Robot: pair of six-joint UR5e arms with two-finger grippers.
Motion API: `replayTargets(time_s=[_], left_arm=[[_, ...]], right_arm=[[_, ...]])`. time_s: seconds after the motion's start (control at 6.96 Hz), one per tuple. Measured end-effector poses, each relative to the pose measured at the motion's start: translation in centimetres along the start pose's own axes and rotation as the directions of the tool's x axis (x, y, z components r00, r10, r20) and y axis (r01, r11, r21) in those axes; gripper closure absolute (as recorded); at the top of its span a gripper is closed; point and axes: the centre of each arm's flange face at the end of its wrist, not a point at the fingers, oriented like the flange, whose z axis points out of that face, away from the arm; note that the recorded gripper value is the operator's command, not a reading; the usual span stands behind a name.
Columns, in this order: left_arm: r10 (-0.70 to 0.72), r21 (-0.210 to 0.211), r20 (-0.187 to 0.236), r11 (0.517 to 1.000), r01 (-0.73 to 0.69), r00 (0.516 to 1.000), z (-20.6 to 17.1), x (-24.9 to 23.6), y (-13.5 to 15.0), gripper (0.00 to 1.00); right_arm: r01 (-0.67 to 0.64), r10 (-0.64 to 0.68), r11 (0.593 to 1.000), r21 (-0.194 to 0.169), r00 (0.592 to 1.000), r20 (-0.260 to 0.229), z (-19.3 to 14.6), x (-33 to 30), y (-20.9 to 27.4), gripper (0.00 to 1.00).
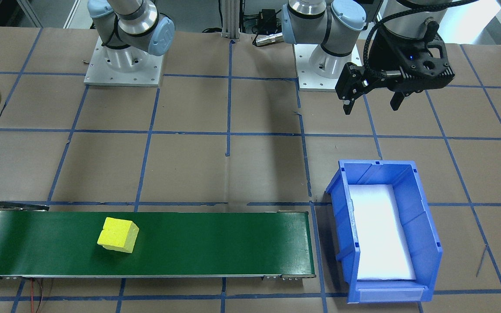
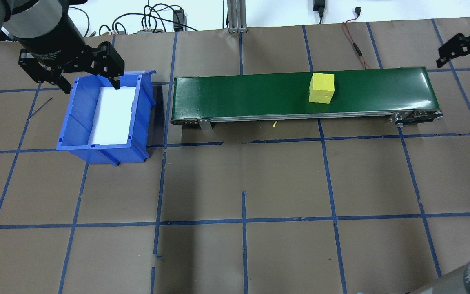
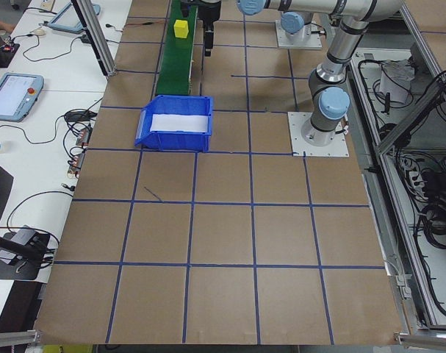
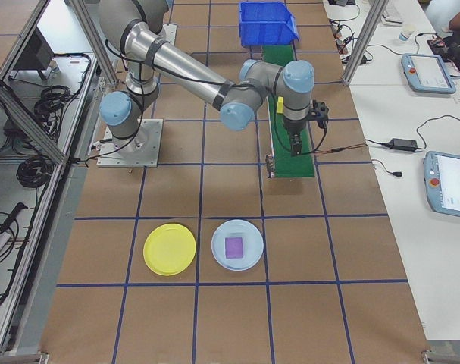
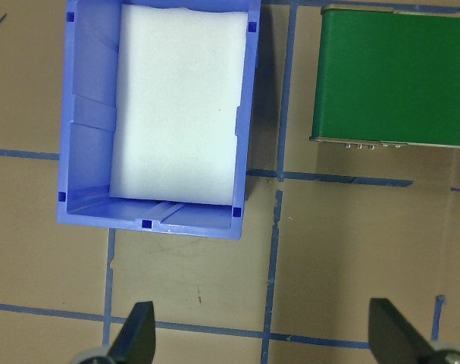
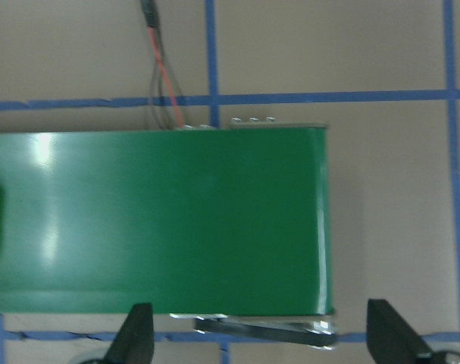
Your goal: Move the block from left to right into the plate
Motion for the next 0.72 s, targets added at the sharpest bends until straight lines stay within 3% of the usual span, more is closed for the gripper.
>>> replayTargets(time_s=[0.29,0.57,0.72], left_arm=[[0.0,0.0,0.0,1.0,0.0,1.0,0.0,0.0,0.0,0.0],[0.001,0.001,0.0,1.0,-0.001,1.0,0.0,-0.1,0.0,0.0],[0.003,0.004,0.0,1.0,-0.003,1.0,0.0,-0.1,-0.1,0.0]], right_arm=[[-0.126,0.125,0.992,-0.006,0.976,0.178,2.6,-5.1,-1.4,0.0],[-0.167,0.196,0.979,-0.112,0.922,0.333,6.9,-8.0,-1.0,0.01],[-0.167,0.209,0.975,-0.144,0.907,0.365,8.3,-8.3,-0.7,0.01]])
